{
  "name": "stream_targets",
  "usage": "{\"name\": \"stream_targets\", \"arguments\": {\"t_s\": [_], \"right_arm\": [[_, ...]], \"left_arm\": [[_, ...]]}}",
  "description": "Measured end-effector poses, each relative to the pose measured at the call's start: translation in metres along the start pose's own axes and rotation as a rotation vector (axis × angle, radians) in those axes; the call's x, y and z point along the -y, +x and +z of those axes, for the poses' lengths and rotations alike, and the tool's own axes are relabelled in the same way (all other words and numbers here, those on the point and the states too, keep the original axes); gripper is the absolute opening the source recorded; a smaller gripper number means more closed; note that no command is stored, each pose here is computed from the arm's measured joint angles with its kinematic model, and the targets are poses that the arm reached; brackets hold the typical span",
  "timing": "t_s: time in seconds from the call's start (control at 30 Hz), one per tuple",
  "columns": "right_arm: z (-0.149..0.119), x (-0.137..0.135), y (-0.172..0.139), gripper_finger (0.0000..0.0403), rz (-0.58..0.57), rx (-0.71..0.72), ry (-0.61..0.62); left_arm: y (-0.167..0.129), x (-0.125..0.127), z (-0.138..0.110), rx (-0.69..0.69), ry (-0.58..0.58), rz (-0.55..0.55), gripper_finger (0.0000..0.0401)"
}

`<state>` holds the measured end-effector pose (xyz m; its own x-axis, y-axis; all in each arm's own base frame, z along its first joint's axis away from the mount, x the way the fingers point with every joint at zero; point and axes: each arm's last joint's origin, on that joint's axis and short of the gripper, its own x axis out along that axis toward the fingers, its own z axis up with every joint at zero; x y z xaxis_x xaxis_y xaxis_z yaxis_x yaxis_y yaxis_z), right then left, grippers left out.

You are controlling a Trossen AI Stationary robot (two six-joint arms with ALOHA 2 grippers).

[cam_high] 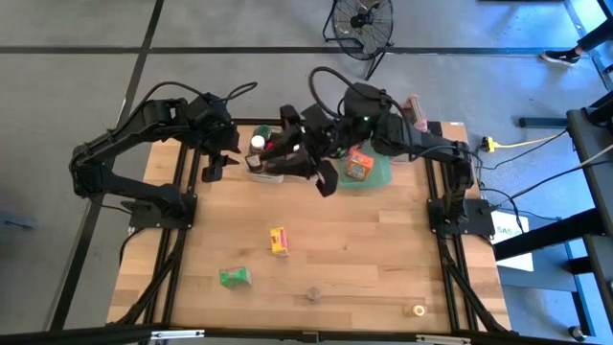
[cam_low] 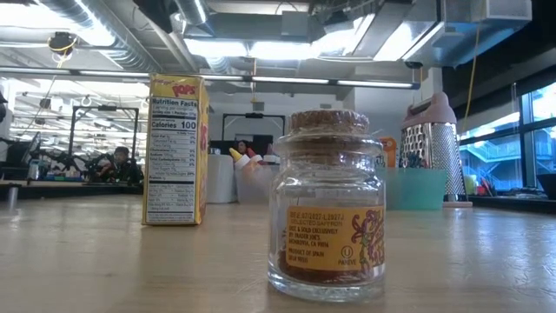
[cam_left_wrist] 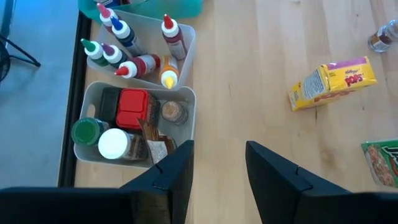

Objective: Pick & Place Kitchen Items
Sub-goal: Adjust the yellow food coloring bottle in the transparent bin

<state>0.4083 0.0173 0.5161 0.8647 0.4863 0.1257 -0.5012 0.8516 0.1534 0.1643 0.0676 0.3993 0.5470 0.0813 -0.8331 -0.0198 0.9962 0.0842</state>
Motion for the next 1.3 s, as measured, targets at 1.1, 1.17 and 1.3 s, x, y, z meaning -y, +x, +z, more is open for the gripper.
{"name": "stream_targets", "arguments": {"t_s": [1.1, 1.17, 1.3], "right_arm": [[0.022, -0.205, -0.11, 0.0199, -0.193, -0.394, -0.367], [0.02, -0.207, -0.112, 0.0199, -0.186, -0.423, -0.361], [0.015, -0.212, -0.113, 0.0199, -0.169, -0.465, -0.354]], "left_arm": [[0.137, -0.047, 0.062, -0.063, 0.225, 0.008, 0.0252], [0.151, -0.05, 0.061, -0.106, 0.243, 0.005, 0.0253], [0.175, -0.054, 0.06, -0.175, 0.258, -0.018, 0.0253]]}}
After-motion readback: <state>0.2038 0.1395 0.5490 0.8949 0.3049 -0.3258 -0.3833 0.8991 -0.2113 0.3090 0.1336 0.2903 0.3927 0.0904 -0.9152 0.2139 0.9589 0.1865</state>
